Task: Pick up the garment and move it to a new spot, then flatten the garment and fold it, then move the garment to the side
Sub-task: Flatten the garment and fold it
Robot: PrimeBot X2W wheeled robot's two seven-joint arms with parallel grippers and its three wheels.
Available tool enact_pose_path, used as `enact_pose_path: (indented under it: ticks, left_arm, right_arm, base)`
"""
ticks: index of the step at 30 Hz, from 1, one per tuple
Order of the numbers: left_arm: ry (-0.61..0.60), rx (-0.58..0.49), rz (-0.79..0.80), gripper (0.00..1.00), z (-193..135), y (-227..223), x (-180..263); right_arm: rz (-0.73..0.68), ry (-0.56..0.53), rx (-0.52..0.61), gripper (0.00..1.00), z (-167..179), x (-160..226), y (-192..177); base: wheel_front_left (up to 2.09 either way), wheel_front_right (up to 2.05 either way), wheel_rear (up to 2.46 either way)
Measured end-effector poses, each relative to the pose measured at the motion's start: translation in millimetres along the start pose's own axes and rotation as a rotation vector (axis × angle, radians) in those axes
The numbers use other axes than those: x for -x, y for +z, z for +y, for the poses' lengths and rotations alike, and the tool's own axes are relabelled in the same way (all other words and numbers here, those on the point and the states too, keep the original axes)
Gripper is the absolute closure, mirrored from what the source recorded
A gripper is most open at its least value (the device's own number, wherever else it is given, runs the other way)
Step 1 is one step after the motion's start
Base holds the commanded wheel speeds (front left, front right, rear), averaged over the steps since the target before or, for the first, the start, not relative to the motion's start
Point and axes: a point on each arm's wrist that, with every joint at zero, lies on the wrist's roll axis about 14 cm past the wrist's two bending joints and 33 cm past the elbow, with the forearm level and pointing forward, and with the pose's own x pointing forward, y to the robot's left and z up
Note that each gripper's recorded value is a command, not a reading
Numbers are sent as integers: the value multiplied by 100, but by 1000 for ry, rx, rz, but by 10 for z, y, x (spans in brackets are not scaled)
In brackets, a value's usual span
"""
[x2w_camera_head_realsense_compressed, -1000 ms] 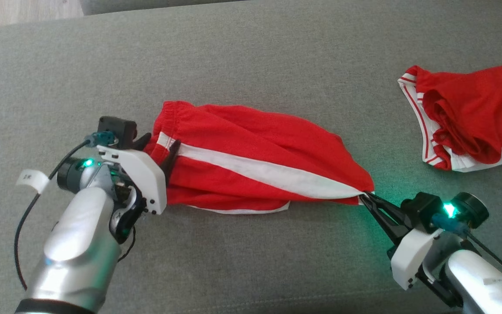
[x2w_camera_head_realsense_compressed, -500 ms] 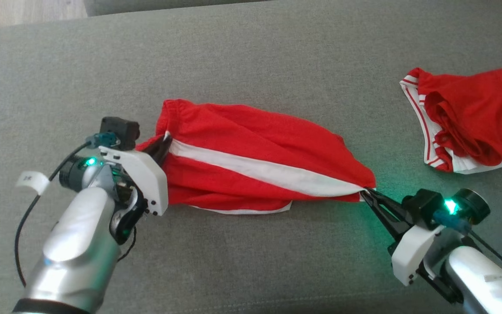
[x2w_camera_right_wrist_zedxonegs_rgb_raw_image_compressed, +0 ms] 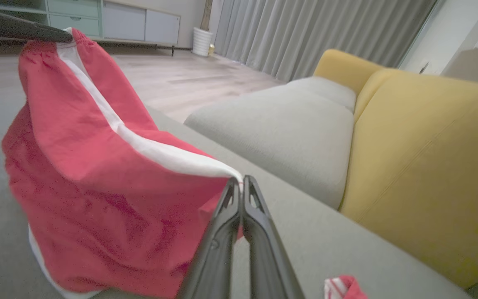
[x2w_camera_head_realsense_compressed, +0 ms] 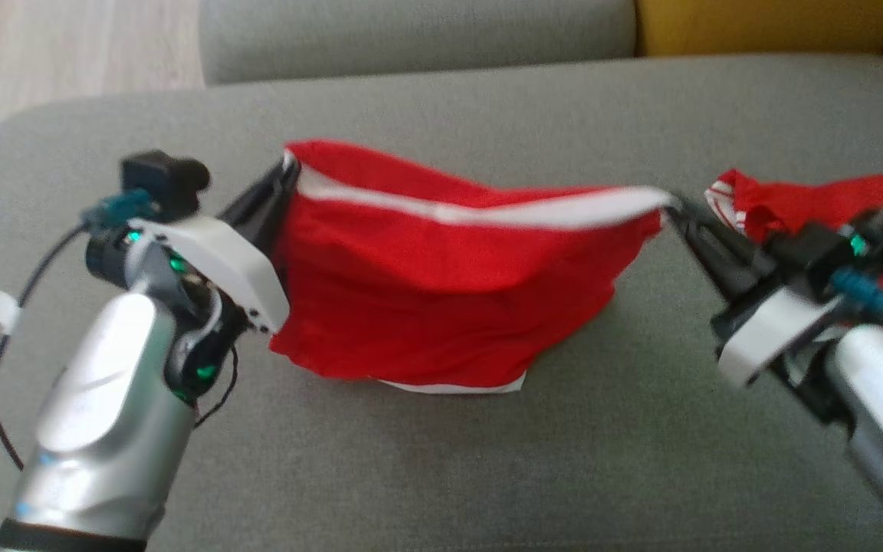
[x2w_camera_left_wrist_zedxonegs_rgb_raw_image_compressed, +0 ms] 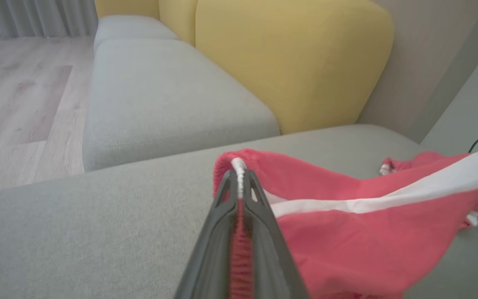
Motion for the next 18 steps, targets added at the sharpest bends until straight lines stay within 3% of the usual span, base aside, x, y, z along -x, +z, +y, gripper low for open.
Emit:
enact_pose_path:
  ticks: [10, 18]
  left_arm:
    - [36, 25, -358, 100, -84, 1250, 490]
    - [103, 27, -606, 100, -82, 1936, 968]
  right_arm:
    - [-234, -63, 237, 100, -426, 67, 1253]
    - [-372, -174, 254, 100, -661, 331, 1831]
  base:
    - [0, 0, 0]
    - [0, 0, 0]
